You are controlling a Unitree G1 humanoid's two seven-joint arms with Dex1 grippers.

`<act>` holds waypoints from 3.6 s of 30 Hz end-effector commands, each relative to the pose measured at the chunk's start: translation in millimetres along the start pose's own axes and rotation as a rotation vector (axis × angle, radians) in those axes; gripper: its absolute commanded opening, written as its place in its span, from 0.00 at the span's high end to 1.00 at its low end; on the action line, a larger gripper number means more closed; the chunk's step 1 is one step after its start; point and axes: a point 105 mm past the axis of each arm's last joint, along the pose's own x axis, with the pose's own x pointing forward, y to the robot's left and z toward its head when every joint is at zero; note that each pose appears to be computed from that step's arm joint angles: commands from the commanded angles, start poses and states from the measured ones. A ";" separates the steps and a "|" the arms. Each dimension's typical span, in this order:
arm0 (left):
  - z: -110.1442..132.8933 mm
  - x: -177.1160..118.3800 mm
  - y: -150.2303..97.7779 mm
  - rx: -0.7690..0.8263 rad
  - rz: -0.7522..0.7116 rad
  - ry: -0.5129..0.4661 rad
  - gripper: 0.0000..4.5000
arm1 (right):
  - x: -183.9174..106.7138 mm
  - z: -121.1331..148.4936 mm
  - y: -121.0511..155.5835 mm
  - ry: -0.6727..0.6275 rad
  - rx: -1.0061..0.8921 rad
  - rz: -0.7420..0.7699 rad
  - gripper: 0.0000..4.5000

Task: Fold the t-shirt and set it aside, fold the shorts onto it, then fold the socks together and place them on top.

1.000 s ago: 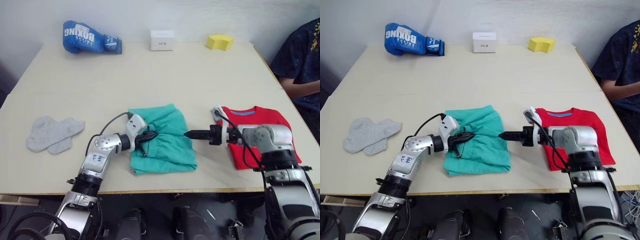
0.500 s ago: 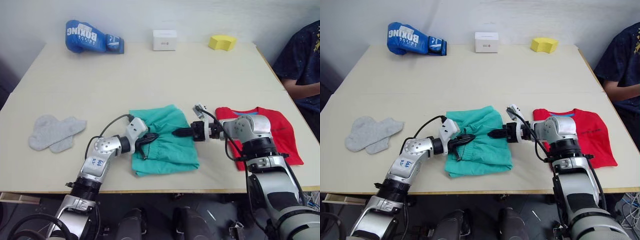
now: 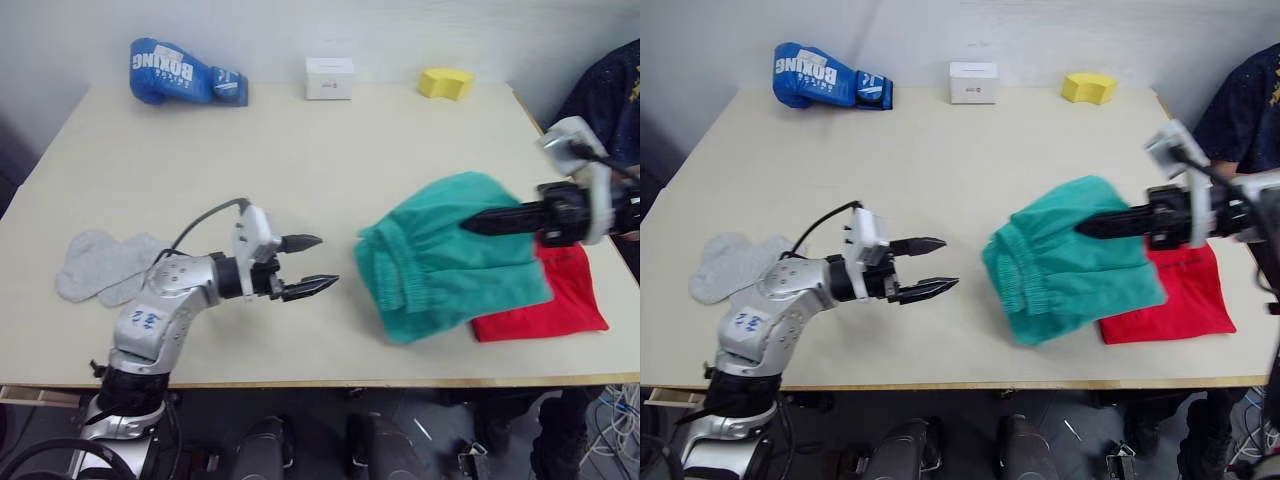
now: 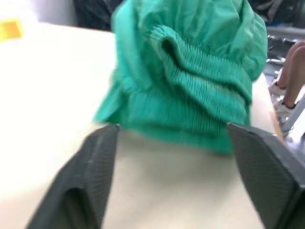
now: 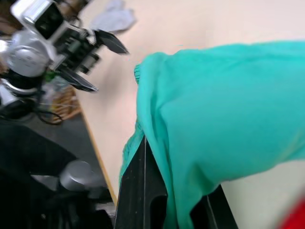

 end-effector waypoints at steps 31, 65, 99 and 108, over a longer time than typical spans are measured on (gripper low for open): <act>-18.1 -69.1 -6.0 -0.018 0.048 0.088 0.00 | -129.5 -19.3 -105.1 -0.035 -0.619 -0.897 0.01; -47.1 -297.2 14.4 -0.187 1.116 0.356 0.00 | 78.0 -111.5 51.3 -0.469 -0.717 -0.168 0.01; -55.9 -53.2 20.7 -0.078 0.124 0.471 1.00 | 81.8 -109.0 45.6 -0.432 -0.701 -0.310 0.00; -52.3 16.5 -1.0 -0.082 -0.004 0.355 0.88 | 89.5 -117.5 47.4 -0.415 -0.664 -0.305 0.00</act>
